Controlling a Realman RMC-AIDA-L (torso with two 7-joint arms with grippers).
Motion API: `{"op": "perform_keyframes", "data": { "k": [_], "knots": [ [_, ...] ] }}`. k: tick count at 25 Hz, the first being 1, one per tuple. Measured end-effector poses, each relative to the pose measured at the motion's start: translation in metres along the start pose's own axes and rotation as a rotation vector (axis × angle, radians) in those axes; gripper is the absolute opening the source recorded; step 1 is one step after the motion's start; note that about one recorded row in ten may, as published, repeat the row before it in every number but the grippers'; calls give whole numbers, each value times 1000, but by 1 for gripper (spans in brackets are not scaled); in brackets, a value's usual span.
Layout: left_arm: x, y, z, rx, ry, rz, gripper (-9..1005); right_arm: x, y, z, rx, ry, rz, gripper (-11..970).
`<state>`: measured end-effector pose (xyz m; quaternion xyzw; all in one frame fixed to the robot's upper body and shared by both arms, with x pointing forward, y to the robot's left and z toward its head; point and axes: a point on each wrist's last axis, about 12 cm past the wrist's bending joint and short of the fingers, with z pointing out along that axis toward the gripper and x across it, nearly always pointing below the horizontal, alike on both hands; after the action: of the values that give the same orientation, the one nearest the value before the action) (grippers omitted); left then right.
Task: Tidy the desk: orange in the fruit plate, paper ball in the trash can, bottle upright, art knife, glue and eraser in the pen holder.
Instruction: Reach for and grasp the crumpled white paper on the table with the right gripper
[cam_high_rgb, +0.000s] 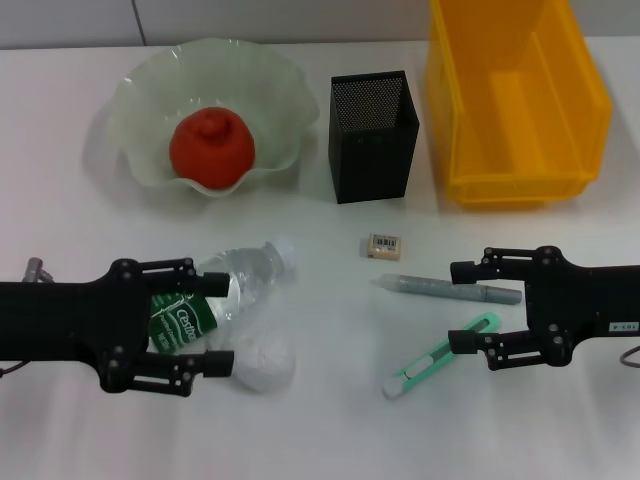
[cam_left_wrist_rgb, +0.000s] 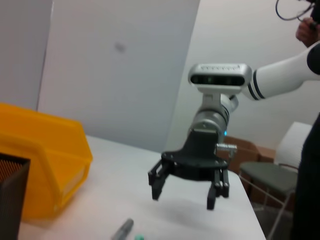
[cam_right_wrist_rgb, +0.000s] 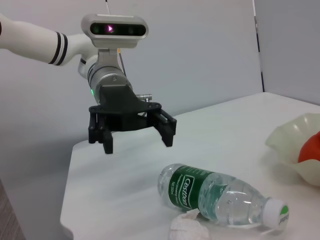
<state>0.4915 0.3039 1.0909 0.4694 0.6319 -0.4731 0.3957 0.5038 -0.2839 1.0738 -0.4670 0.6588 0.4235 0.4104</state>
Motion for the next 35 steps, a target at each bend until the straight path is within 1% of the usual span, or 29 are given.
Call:
{"op": "perform_keyframes", "data": {
  "k": [2, 3, 9, 16, 25, 29, 32, 33, 35],
  "knots": [
    [-2, 1, -1, 10, 27, -6, 829, 0, 0, 0, 0, 0, 2, 802],
    [-7, 2, -4, 21, 70, -7, 828, 0, 0, 0, -1, -1, 8, 802],
    [-14, 3, -7, 41, 142, 3, 828, 0, 1, 0, -3, -1, 13, 802],
    [-23, 4, -9, 70, 175, 15, 828, 1, 1, 0, -1, 1, 27, 802],
    [-24, 4, -11, 80, 205, 16, 828, -1, 1, 0, -9, -2, 38, 803],
    [-24, 4, -11, 82, 205, 16, 828, -8, -2, -1, -24, 1, 59, 803],
    [-25, 4, -11, 84, 208, 17, 828, -18, -6, -2, -45, 8, 76, 803],
    [-26, 5, -11, 91, 231, 25, 828, -25, -9, -2, -60, 15, 72, 803],
    [-27, 6, -9, 94, 231, 33, 828, -29, -11, -2, -68, 18, 67, 803]
  ]
}}
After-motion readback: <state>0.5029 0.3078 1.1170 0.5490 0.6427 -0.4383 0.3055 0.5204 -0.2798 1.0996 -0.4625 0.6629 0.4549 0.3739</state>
